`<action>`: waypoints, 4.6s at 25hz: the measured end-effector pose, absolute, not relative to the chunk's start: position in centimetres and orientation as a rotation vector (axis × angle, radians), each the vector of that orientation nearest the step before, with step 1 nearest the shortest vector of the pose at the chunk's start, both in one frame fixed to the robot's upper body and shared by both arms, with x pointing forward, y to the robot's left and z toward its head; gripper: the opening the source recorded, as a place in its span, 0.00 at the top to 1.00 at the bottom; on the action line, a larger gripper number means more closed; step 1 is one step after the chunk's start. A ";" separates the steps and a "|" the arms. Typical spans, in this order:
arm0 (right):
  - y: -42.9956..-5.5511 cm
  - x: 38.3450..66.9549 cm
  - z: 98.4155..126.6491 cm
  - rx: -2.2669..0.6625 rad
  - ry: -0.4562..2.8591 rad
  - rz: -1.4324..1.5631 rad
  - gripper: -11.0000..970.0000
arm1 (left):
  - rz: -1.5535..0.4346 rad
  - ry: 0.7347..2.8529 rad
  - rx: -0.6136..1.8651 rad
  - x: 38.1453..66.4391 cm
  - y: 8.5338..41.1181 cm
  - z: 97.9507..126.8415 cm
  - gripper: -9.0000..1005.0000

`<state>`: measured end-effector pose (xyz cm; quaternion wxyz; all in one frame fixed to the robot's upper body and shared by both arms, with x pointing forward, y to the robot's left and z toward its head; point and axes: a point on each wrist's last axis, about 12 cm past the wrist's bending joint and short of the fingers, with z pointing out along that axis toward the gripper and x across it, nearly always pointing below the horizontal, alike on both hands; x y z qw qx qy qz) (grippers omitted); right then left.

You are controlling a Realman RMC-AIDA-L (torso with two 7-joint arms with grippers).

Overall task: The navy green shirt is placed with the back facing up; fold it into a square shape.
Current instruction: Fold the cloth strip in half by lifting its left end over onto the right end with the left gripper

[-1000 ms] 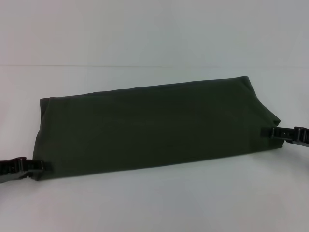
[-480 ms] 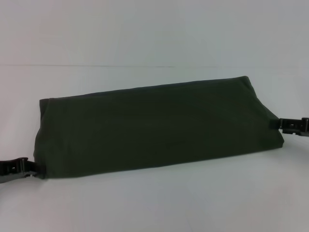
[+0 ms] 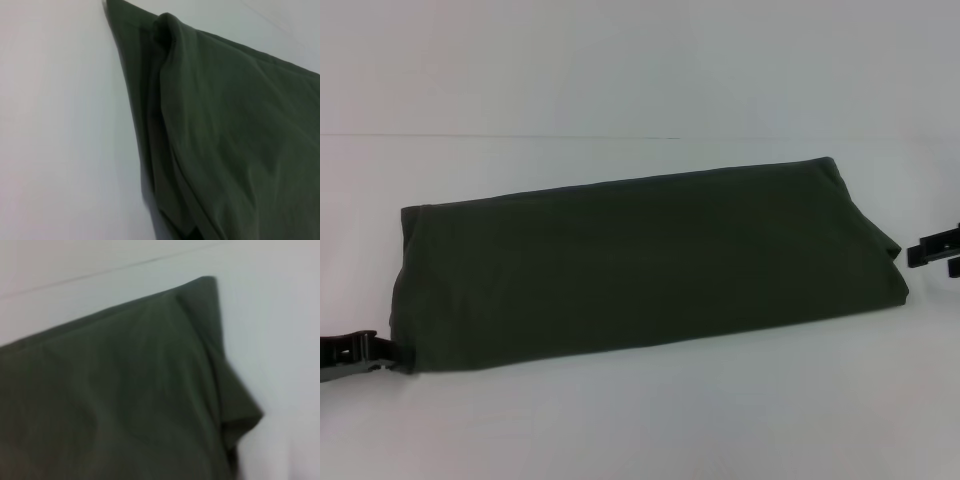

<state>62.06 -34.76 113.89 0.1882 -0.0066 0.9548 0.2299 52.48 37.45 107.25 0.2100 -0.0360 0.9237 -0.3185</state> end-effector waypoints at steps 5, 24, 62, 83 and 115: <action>-32.6 62.7 113.5 -0.114 2.710 0.602 0.26 | -0.886 2.569 -0.103 52.4 37.5 107.2 0.93; -30.9 62.8 110.9 -0.108 2.696 0.572 0.31 | -0.888 2.570 -0.089 52.6 37.5 107.4 0.93; -31.3 61.6 110.6 -0.136 2.727 0.642 0.98 | -0.898 2.560 -0.042 52.9 37.7 108.4 0.94; -31.4 54.8 108.3 -0.460 2.790 1.040 0.96 | -1.073 2.660 0.084 50.7 37.5 109.5 0.95; -38.1 53.5 112.1 -0.330 2.651 1.055 0.44 | -0.968 2.613 -0.178 49.6 41.5 110.8 0.94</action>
